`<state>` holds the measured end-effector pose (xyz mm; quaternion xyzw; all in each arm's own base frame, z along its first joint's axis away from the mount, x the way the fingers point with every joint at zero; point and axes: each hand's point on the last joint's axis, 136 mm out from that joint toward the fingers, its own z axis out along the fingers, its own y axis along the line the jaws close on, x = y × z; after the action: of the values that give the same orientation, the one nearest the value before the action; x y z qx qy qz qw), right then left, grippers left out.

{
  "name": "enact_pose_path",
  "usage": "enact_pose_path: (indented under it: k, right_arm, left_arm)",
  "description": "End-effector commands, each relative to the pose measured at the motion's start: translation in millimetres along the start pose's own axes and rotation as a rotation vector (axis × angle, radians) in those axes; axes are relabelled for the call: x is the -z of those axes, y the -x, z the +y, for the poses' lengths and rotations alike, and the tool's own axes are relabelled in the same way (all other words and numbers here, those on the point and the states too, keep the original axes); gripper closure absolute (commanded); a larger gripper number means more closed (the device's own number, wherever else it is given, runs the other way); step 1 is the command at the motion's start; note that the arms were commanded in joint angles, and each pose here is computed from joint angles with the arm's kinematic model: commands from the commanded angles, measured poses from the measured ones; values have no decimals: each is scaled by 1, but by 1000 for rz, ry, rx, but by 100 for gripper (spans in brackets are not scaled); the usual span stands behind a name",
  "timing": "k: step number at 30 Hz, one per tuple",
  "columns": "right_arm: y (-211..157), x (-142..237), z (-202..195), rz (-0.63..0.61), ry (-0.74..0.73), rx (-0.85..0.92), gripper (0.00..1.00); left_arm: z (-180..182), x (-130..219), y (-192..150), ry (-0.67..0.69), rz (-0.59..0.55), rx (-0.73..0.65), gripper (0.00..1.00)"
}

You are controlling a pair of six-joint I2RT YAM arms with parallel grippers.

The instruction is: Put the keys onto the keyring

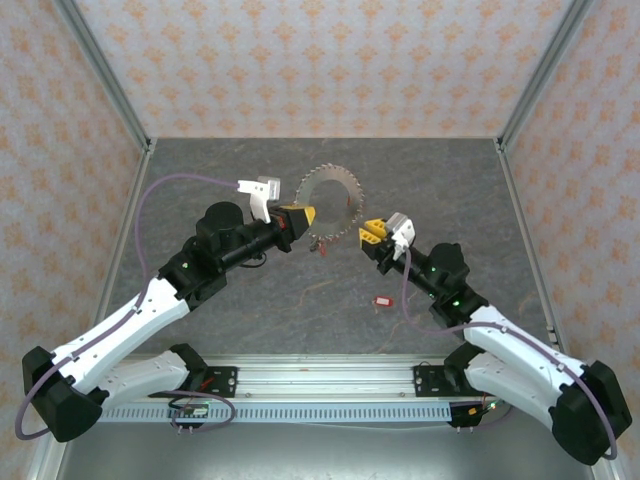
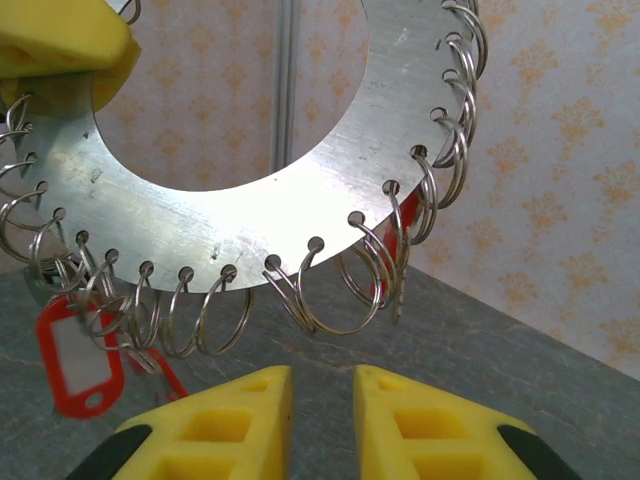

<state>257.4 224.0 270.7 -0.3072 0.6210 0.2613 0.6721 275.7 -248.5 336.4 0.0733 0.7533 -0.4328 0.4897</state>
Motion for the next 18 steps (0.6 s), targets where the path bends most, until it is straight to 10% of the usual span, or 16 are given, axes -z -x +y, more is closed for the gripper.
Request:
enact_pose_path:
  k: [1,18]
  right_arm:
    - [26,-4,3,-131,27,-73,78]
    - [62,-3,10,-269,94,-122,85]
  left_arm:
    - [-26,5,30,-100,-100,21,100]
    - [-25,0,25,-124,-100,74,100]
